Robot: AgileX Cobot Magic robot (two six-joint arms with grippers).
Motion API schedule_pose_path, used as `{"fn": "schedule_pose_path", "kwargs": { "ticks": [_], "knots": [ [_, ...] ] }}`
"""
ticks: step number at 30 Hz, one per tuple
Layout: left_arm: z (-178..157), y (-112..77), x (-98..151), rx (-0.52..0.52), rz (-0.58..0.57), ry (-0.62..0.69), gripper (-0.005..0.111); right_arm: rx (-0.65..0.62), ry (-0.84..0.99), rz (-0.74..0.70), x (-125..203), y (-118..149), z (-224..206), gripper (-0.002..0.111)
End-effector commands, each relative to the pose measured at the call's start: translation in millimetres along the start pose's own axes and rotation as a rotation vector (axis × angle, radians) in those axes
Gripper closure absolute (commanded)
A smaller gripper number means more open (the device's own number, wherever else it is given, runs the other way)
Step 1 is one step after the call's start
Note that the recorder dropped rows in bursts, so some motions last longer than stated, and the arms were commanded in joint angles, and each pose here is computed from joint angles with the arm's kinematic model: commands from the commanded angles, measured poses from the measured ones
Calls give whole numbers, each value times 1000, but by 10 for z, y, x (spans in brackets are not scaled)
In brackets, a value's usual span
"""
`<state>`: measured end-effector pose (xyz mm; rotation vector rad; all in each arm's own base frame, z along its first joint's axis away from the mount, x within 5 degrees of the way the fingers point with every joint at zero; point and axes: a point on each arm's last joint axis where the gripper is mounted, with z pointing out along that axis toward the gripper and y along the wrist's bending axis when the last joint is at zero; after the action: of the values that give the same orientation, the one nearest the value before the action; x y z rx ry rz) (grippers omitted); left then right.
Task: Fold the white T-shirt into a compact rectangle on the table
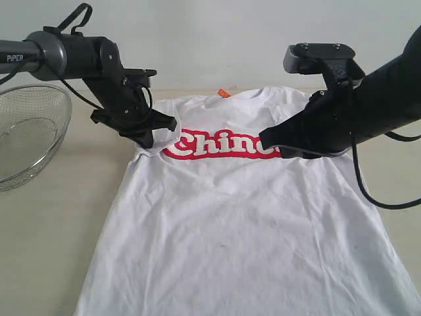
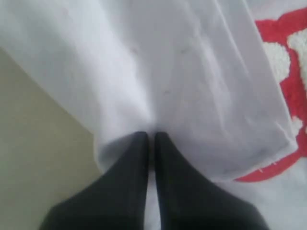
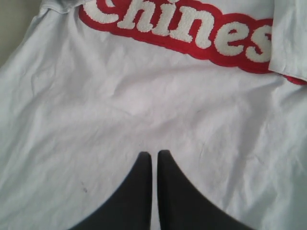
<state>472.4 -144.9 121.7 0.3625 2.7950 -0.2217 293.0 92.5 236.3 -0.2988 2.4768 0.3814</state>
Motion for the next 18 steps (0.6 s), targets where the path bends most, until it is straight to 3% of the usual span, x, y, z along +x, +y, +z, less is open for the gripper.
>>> {"fn": "schedule_pose_path", "kwargs": {
  "ticks": [1,7,18],
  "knots": [
    [-123,-11,-16,2,-1,4,102,8,-20,-4,-10,-18,-36,108],
    [-241,-41,-10,21,22,25,102,10,-24,-4,-14,-19,-36,108],
    [83,74,129,-63,17,126,102,6,-15,-4,-6,-16,-36,108]
  ]
}}
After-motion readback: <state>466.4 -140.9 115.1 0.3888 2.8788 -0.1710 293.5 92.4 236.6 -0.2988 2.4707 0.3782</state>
